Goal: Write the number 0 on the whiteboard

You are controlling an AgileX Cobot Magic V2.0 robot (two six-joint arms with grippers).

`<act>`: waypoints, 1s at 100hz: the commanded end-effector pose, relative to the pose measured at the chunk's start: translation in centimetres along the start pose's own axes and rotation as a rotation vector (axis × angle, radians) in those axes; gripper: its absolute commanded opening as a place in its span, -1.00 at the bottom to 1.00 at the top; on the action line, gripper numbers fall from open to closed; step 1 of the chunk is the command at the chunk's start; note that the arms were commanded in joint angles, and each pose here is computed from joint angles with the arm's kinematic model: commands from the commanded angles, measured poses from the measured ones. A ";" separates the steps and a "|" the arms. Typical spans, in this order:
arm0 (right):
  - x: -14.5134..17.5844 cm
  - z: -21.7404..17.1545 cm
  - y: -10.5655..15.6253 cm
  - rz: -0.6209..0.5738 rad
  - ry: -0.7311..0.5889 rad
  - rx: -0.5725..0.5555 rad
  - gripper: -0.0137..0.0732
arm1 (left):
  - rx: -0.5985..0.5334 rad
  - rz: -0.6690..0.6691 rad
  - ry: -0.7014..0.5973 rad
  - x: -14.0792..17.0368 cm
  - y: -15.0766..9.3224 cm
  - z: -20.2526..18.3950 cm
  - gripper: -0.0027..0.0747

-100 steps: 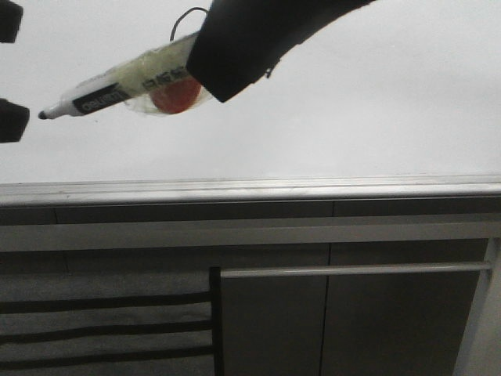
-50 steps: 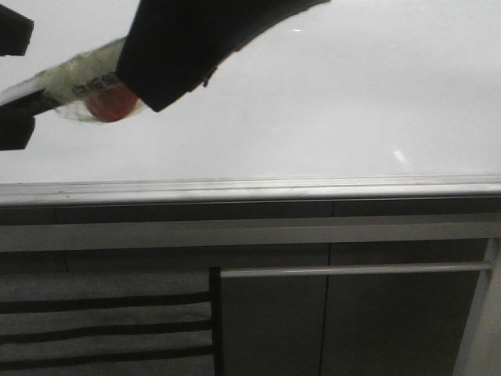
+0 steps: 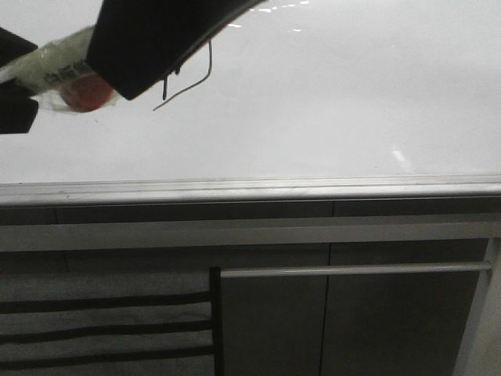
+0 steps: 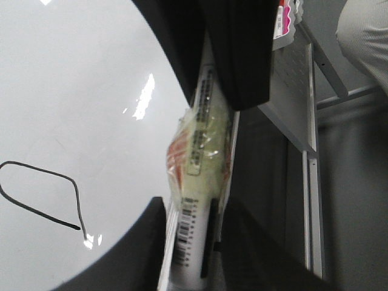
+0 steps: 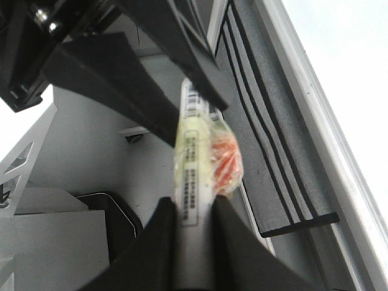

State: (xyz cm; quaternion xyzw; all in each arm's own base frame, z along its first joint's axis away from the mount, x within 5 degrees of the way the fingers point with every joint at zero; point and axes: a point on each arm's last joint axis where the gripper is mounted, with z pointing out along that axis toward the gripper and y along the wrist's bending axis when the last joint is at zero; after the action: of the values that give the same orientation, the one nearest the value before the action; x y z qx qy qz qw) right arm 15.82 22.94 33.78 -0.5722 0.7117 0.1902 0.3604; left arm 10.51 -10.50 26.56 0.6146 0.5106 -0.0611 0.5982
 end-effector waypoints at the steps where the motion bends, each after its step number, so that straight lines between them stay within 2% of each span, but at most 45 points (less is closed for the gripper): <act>1: -1.5 -1.4 -0.3 0.001 -0.092 0.035 -0.84 | -0.022 -0.015 -0.029 -0.8 0.8 0.0 -0.81; 6: -1.5 -1.4 -0.2 0.004 -0.093 0.033 -0.84 | -0.024 -0.015 -0.027 -0.7 0.8 0.0 -0.98; 61: -1.6 -1.4 0.0 0.044 -0.113 0.009 -0.81 | -0.028 -0.017 -0.022 -0.7 0.9 0.0 -0.98; 66: -1.6 -1.4 0.0 0.044 -0.112 0.008 -0.69 | -0.029 -0.019 -0.022 -0.7 0.9 0.0 -0.98; 70: -1.6 -1.4 0.0 0.042 -0.105 0.004 -0.51 | -0.030 -0.028 -0.020 -0.7 0.9 0.0 -0.98; 83: -1.6 -1.4 -0.1 0.042 -0.113 0.010 0.36 | -0.041 -0.045 -0.007 -0.5 1.0 0.0 -0.98; 88: -1.8 -1.5 -0.1 0.040 -0.129 0.022 0.60 | -0.046 -0.045 -0.001 -0.5 1.0 0.0 -0.98; 92: -1.9 -1.6 -0.3 0.035 -0.145 0.039 0.71 | -0.055 -0.067 0.009 -0.4 1.1 0.0 -0.98; 100: -2.4 -2.5 -0.6 0.013 -0.204 0.092 0.72 | -0.099 -0.227 0.070 0.4 1.5 0.2 -0.98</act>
State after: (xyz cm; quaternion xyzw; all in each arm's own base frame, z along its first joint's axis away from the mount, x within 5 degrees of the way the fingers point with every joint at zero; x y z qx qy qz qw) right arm 15.81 23.14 34.13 -0.5562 0.7129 0.2086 0.3727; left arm 10.97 -10.26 26.33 0.5935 0.5438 -0.0577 0.5905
